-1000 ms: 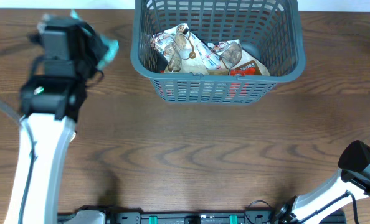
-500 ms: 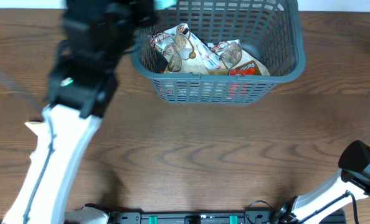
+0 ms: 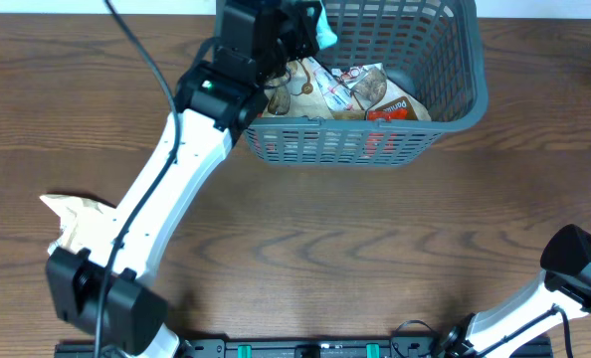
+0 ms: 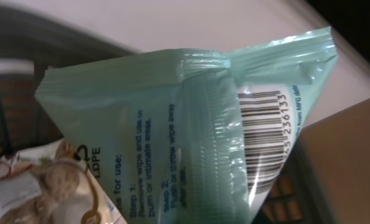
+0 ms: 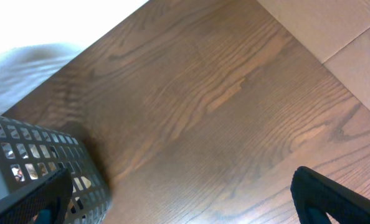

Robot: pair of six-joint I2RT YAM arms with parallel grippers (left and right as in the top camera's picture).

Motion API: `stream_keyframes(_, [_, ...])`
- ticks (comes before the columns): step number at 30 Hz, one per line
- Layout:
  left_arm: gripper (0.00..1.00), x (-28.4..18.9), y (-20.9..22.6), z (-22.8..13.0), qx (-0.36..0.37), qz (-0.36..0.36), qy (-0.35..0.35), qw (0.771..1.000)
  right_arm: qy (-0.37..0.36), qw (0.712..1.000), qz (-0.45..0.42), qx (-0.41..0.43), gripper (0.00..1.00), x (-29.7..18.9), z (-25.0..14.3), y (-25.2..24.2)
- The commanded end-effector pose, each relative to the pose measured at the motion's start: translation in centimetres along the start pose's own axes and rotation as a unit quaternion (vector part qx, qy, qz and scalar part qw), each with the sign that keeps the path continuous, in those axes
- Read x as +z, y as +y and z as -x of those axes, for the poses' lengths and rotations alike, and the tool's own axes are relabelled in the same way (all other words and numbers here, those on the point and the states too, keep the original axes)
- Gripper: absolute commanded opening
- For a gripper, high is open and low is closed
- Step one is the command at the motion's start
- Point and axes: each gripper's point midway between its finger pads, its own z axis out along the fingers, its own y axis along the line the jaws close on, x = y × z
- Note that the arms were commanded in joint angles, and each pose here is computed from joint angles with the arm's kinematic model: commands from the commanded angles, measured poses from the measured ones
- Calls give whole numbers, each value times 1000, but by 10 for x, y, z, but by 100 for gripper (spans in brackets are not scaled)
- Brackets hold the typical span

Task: Pack container
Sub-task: 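Lift the teal wipes packet and carry it over the basket, then open left gripper to drop wipes into basket, withdraw left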

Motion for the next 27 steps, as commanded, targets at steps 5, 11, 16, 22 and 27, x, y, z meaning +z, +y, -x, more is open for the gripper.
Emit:
stream_keyframes(5, [6,19,34,-31,8,59,48,997,5,1000,0,9,99,3,-1,-1])
stream_keyframes(11, [6,27,53,-55,29,88,91,992,5,1000,0,9,99,3,-1,-1])
stream_keyframes(16, [6,32,71,-77,38,114,129,984,5,1000,0,9,99,3,-1,-1])
stream_keyframes(22, [17,34,78,-87,43,124,146,981,5,1000,0,9,99,3,-1,-1])
stream_keyframes(27, [71,35,77,-84,49,119,140,982,5,1000,0,9,99,3,-1,-1])
